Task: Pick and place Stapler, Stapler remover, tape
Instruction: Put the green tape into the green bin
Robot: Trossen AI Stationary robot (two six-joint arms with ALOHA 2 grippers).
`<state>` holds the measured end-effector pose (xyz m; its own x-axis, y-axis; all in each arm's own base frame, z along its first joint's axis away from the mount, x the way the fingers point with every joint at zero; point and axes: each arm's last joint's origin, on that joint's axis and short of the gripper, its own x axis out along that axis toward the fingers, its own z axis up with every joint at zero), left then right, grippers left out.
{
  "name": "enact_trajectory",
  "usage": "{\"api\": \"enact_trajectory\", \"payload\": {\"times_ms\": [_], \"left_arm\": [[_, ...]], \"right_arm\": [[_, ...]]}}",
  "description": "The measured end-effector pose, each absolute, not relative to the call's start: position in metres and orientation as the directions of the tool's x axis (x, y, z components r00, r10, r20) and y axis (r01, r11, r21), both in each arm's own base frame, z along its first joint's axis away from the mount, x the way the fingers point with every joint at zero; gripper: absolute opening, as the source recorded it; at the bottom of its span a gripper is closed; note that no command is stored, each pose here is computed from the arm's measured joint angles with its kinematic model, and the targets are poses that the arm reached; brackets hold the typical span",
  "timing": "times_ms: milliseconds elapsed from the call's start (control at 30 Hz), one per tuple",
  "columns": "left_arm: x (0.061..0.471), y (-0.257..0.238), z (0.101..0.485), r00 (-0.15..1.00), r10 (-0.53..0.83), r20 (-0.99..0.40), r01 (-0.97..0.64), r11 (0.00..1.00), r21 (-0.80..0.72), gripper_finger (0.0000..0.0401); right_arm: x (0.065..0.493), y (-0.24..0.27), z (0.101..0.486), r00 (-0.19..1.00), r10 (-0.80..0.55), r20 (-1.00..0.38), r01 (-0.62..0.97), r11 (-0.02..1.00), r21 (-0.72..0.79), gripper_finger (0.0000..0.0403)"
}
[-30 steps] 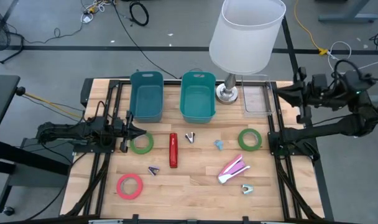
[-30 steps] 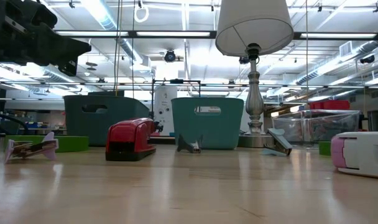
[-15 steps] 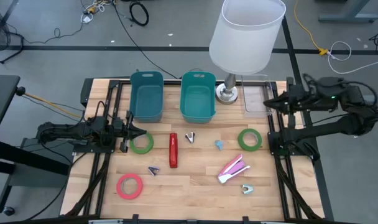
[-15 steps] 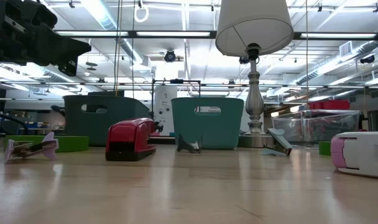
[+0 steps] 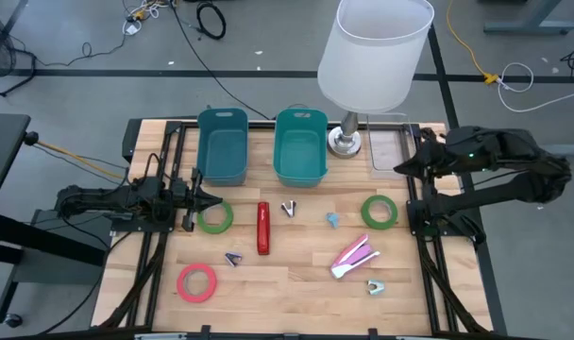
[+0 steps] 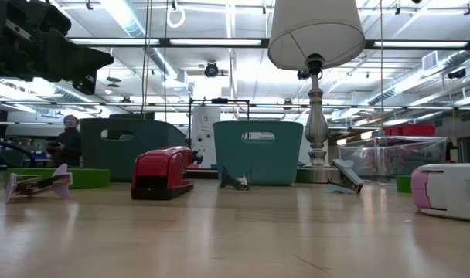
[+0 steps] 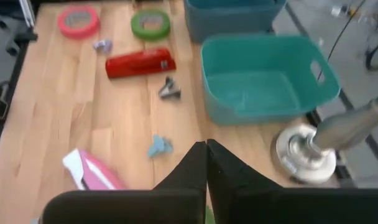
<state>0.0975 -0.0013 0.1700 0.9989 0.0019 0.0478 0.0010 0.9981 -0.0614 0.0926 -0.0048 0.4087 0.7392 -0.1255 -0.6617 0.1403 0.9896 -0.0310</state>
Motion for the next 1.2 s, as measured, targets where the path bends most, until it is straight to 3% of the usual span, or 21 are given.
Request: {"api": "enact_trajectory", "payload": {"times_ms": [300, 767, 1200], "left_arm": [[0.098, -0.001, 0.17, 0.999, 0.002, 0.047, 0.001, 0.998, -0.061, 0.0003], [0.098, -0.001, 0.17, 0.999, 0.002, 0.048, 0.001, 0.998, -0.061, 0.0003], [0.098, -0.001, 0.17, 0.999, 0.002, 0.048, 0.001, 0.998, -0.061, 0.0003]], "right_arm": [[0.097, -0.003, 0.381, 0.644, -0.054, -0.763, 0.118, 0.993, 0.03, 0.0011], [0.111, 0.0, 0.275, 0.378, 0.049, -0.925, 0.152, 0.982, 0.115, 0.0011], [0.126, 0.0, 0.234, 0.358, 0.074, -0.931, 0.175, 0.974, 0.145, 0.0013]]}}
